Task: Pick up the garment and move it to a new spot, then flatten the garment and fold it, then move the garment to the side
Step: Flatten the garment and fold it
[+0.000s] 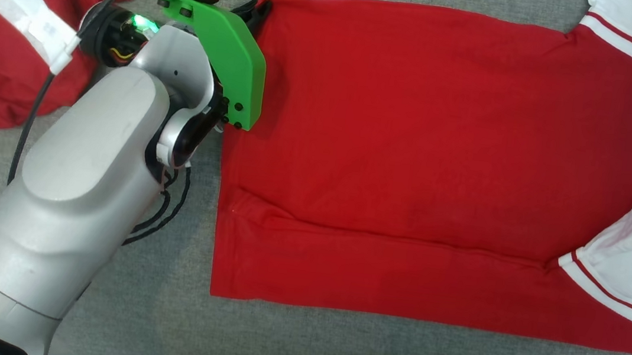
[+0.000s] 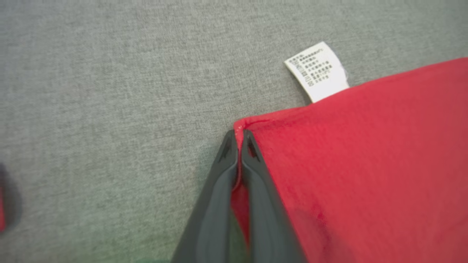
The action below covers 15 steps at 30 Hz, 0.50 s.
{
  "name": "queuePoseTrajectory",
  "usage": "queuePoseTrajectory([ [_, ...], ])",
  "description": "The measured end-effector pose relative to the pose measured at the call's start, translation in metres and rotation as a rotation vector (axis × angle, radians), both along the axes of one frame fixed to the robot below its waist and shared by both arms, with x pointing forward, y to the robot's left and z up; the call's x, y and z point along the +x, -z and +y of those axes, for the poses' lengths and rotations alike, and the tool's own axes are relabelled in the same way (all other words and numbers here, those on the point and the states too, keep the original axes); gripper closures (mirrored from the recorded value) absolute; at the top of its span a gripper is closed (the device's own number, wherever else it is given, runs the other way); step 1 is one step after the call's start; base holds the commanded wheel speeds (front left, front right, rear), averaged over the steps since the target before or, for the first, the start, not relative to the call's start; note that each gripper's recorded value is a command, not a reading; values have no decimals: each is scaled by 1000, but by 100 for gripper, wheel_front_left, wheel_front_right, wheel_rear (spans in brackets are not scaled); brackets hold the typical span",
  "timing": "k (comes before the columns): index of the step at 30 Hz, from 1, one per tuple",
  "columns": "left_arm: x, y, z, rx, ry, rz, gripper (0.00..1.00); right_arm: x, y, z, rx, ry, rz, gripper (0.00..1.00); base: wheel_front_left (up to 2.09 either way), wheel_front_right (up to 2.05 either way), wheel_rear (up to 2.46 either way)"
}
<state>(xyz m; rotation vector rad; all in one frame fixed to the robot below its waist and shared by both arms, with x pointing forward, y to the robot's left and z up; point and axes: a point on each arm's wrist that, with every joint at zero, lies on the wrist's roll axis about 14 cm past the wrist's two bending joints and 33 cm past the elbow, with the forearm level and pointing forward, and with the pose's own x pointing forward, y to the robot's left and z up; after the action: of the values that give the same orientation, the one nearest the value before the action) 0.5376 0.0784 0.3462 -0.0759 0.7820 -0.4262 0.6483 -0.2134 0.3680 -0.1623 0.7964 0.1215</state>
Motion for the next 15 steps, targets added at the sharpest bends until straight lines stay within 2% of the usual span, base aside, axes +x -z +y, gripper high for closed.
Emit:
queuePoseTrajectory([
  [4,7,-12,1,-55,-62,-97,100,8,-20,4,61,13,-132,100,0,0,0],
  [8,14,-24,7,-68,-99,-187,100,11,-49,5,113,24,-248,100,0,0,0],
  [15,15,-44,4,-74,-99,-257,100,-7,-75,-11,97,32,-294,100,0,0,0],
])
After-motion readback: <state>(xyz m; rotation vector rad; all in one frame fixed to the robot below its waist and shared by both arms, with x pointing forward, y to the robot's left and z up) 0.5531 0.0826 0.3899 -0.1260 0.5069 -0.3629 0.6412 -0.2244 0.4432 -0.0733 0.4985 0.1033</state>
